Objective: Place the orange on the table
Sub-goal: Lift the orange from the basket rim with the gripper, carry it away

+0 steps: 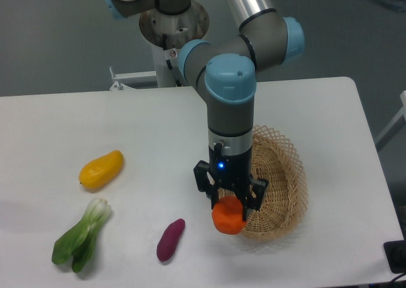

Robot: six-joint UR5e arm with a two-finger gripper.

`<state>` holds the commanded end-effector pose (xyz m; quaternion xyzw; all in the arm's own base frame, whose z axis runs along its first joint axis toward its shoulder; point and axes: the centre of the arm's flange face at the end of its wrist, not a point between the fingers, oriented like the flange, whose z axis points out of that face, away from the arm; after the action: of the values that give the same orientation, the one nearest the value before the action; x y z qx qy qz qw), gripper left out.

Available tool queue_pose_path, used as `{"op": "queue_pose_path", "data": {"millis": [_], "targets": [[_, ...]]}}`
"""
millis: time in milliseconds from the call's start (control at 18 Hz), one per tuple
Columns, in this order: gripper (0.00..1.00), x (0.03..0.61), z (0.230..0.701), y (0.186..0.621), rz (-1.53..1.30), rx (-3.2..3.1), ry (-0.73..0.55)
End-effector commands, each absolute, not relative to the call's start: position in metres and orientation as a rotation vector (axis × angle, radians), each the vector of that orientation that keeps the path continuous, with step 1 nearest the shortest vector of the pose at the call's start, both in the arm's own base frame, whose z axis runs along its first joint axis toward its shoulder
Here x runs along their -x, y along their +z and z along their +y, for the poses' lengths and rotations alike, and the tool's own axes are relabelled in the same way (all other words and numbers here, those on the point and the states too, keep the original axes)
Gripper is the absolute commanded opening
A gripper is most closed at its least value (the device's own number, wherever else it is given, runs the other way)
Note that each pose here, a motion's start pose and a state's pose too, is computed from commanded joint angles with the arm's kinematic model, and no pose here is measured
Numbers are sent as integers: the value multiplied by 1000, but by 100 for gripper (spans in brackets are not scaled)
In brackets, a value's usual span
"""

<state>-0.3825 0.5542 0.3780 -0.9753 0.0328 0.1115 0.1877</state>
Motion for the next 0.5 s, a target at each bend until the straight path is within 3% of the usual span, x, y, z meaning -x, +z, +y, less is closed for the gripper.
{"op": "queue_pose_path", "data": {"millis": [500], "targets": [[57, 346, 544, 349, 185, 2813, 288]]}}
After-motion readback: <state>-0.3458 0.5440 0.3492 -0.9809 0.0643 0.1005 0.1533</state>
